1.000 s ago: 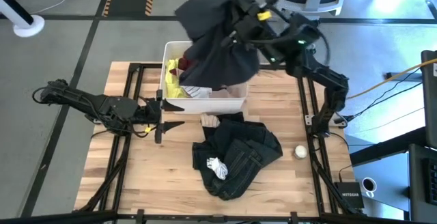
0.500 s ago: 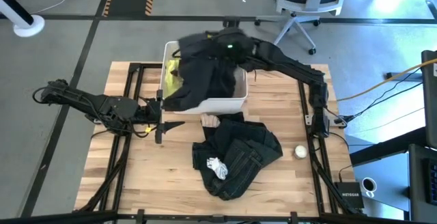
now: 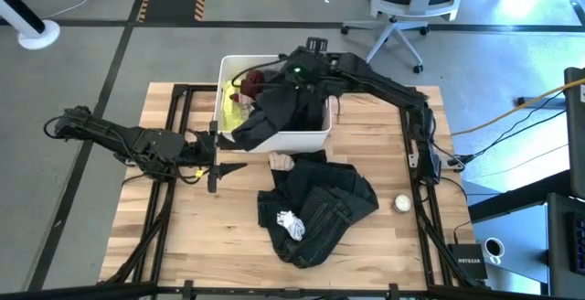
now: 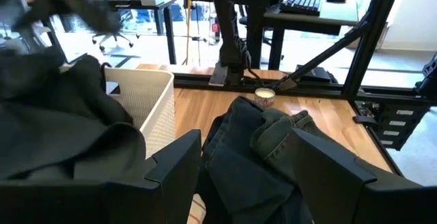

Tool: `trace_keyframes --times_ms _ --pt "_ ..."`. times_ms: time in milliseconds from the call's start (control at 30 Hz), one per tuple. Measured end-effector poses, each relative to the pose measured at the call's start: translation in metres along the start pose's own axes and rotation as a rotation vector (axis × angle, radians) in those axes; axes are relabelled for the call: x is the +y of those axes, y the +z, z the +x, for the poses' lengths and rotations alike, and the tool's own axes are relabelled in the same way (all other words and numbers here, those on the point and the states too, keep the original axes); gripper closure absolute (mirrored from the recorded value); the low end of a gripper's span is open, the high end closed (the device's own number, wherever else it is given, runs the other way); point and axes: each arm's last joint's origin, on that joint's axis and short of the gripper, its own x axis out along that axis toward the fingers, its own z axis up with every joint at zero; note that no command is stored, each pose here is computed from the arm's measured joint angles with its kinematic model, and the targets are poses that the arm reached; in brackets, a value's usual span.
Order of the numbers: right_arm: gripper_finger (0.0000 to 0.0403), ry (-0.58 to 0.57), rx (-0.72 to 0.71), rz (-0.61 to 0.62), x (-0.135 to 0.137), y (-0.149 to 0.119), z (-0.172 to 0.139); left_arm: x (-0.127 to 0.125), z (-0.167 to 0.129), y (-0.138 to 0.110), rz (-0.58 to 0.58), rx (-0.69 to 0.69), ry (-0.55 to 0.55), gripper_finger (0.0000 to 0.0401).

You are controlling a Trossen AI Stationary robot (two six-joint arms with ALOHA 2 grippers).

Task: Sort clothes
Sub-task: Put the black shorts into the white laundry organizer, then put the blue sock into the white laundry organizer

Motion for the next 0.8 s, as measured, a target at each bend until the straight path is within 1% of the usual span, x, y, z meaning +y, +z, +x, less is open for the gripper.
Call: trace_keyframes --times_ms 100,167,200,267,333,400,533,633,700,800 --pt "0.0200 -0.028 -0.091 -0.016 -0.009 -0.005 -0.039 0.000 0.000 -0.002 0.008 0.016 0.001 0.0187" --pt "0.0184 -0.011 -0.163 -0.006 -0.010 -0.008 -0.066 0.000 0.000 -0.002 0.004 0.015 0.001 0.0187" --pt "0.0178 0.034 -0.210 -0.009 -0.006 -0.008 -0.078 0.000 0.000 -0.002 0.004 0.016 0.001 0.0187" --pt "0.0171 0.163 -0.312 -0.047 0.006 -0.007 -0.099 0.000 0.000 -0.002 0.003 0.016 0.001 0.0187" --pt "0.0170 0.302 -0.406 -0.109 0.025 -0.003 -0.118 0.000 0.000 -0.002 -0.008 0.017 0.002 0.0187" --pt "0.0170 0.408 -0.469 -0.186 0.048 0.002 -0.136 0.000 0.000 -0.002 -0.014 0.018 0.002 0.0187" --pt "0.0174 0.546 -0.530 -0.348 0.105 0.013 -0.162 0.000 0.000 -0.001 0.006 0.005 0.008 0.0187" --pt "0.0175 0.597 -0.532 -0.479 0.148 0.012 -0.173 0.001 0.000 0.004 0.026 -0.039 0.039 0.0187" --pt "0.0175 0.597 -0.509 -0.515 0.172 0.009 -0.178 0.001 0.000 0.006 0.027 -0.058 0.040 0.0187" --pt "0.0175 0.583 -0.431 -0.584 0.209 -0.001 -0.177 0.001 0.000 0.007 0.024 -0.068 0.041 0.0187"
